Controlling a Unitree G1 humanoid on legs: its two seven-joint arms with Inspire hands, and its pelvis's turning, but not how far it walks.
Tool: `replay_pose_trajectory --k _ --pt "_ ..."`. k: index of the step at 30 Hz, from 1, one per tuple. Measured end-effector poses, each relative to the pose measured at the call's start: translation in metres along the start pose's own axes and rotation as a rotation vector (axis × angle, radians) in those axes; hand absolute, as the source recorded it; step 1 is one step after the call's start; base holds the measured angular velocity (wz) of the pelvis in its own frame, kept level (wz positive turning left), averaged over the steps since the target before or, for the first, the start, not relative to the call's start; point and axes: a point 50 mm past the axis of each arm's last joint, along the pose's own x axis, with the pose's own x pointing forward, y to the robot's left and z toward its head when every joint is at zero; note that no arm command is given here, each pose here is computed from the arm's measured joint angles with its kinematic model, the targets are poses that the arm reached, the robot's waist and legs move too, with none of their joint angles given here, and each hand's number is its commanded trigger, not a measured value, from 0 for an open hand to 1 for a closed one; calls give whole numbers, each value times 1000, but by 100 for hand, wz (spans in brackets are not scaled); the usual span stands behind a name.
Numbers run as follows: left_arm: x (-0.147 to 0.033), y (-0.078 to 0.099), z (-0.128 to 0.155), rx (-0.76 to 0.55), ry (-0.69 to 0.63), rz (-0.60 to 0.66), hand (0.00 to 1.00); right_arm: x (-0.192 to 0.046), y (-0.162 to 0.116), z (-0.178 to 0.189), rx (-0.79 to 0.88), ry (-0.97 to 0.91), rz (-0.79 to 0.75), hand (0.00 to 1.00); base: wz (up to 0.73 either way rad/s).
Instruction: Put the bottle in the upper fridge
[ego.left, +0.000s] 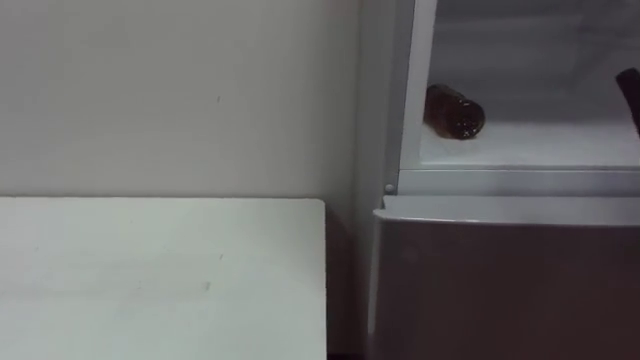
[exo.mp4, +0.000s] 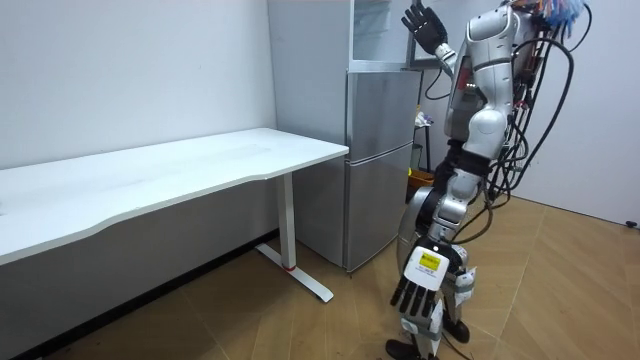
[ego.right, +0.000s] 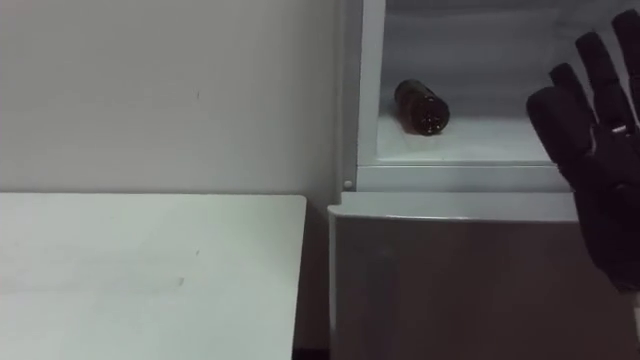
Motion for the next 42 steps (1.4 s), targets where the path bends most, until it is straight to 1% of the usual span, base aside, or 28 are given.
replay_pose_trajectory --k 3,5,8,10,13,14,19,23,29,31,34,38,42 --pt "1 -5 7 -5 -21 -13 0 -3 1 -3 27 -4 26 0 0" --pt "1 -6 10 -6 -32 -22 0 -9 -1 -5 35 11 30 0 -3" --pt "1 -8 11 -3 -35 -28 0 -29 -13 -11 34 70 -19 0 -12" --pt "2 -9 14 -11 -38 -31 0 -51 -30 -17 57 129 -106 0 -12" --pt "3 -13 16 -11 -37 -42 0 -73 -44 -23 103 177 -219 0 -10" --pt "3 -14 16 -8 -38 -46 0 -76 -46 -24 118 177 -236 0 -9" --pt "3 -18 21 -19 -52 -55 0 -110 -70 -37 158 229 -401 0 -3" --pt "3 -17 21 -19 -51 -55 0 -121 -77 -41 194 228 -447 0 -12" --pt "3 -18 25 -19 -71 -57 0 -149 -93 -46 203 262 -577 0 0" --pt "4 -18 29 -20 -81 -57 0 -162 -102 -49 195 279 -655 0 0" --pt "4 -18 29 -22 -94 -53 0 -171 -108 -50 188 293 -726 0 0" --pt "4 -17 32 -26 -104 -38 0 -172 -111 -49 179 291 -793 0 0" --pt "4 -12 30 -31 -102 -23 0 -177 -120 -41 123 282 -909 0 4"
